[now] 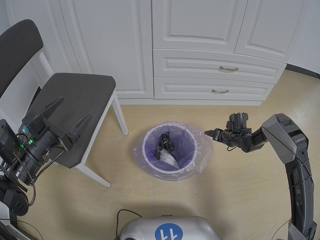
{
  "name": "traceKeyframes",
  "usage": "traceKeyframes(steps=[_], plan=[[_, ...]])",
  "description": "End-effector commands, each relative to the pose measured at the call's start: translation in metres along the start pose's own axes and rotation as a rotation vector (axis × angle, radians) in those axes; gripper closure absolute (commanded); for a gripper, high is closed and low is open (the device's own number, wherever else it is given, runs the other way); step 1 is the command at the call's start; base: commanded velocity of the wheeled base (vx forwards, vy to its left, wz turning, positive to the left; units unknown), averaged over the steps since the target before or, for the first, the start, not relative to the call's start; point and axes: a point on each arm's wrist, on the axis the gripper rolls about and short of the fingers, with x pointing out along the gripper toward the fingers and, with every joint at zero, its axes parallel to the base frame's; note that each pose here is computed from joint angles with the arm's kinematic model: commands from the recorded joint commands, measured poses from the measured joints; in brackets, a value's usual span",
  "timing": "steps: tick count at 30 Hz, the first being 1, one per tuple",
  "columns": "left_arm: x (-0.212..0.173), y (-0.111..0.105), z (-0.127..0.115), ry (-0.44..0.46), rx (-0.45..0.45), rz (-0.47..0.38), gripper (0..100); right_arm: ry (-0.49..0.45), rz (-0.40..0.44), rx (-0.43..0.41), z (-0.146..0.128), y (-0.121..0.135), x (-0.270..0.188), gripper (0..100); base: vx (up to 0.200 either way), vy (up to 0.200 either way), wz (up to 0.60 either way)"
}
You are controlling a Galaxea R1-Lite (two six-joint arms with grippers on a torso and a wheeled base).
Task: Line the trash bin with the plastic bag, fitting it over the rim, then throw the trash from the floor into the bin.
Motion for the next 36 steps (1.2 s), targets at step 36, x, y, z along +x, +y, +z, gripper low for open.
traceKeyframes(steps=[36], plan=[[0.001, -0.006, -0.022, 0.095, -0.020, -0.025, 0, 0.021, -0.125, -0.014, -0.010, -0.035, -0.004, 0, 0.000, 0.000, 0.00]])
